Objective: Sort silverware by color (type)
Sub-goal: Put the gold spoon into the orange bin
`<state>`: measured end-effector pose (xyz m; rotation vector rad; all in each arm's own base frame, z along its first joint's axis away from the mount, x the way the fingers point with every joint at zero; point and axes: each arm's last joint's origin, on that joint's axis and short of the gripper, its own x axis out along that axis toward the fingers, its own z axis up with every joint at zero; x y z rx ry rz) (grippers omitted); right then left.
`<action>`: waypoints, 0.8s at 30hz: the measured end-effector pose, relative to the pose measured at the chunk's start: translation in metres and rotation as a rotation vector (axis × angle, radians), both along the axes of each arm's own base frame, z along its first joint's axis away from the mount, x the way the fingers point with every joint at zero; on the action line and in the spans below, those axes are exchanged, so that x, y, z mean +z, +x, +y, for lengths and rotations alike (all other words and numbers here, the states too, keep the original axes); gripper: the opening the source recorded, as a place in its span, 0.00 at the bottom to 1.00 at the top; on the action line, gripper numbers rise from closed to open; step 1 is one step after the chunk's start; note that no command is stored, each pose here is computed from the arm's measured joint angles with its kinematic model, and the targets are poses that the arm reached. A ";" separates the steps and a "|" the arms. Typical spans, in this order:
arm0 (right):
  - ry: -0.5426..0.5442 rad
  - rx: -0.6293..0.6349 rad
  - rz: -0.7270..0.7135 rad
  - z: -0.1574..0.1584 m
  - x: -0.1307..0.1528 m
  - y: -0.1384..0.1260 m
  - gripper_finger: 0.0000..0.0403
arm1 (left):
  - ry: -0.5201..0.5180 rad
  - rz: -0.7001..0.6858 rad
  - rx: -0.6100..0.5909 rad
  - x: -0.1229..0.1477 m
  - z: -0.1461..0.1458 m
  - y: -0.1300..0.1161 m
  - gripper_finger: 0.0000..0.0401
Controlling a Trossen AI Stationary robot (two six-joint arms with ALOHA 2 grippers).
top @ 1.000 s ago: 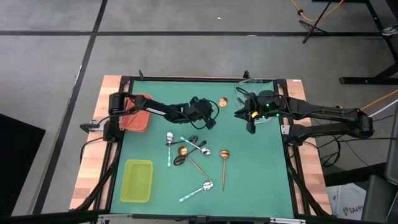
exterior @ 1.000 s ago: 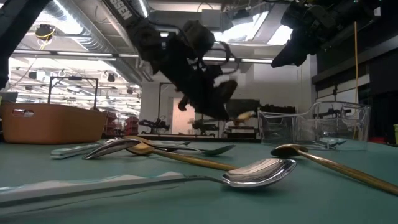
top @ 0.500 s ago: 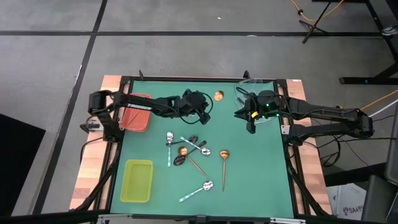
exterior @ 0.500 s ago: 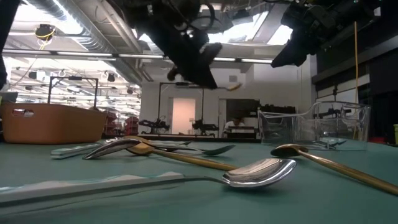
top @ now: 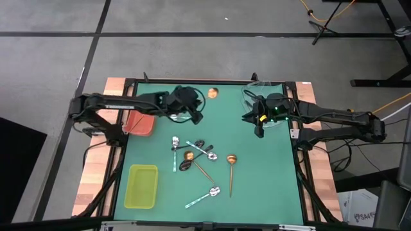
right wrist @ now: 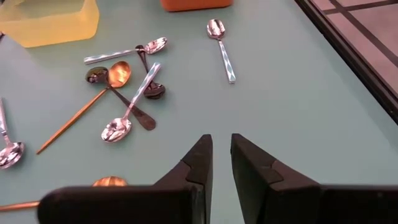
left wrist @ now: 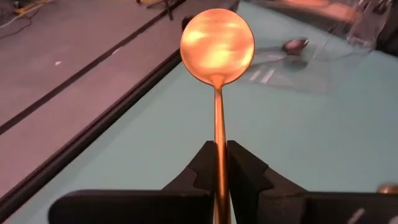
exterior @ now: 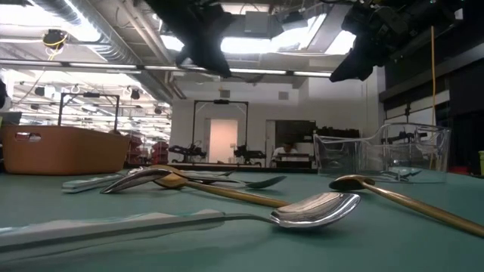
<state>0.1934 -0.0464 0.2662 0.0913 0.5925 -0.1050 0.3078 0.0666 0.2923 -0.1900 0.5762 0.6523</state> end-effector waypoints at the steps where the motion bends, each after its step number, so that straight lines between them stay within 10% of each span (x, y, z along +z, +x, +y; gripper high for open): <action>1: 0.000 0.000 0.001 0.000 0.000 0.000 0.13 | 0.002 -0.004 0.002 0.004 -0.001 -0.003 0.05; 24: 0.009 0.000 0.032 0.000 -0.003 -0.002 0.13 | -0.129 0.307 0.262 0.020 -0.015 -0.098 0.05</action>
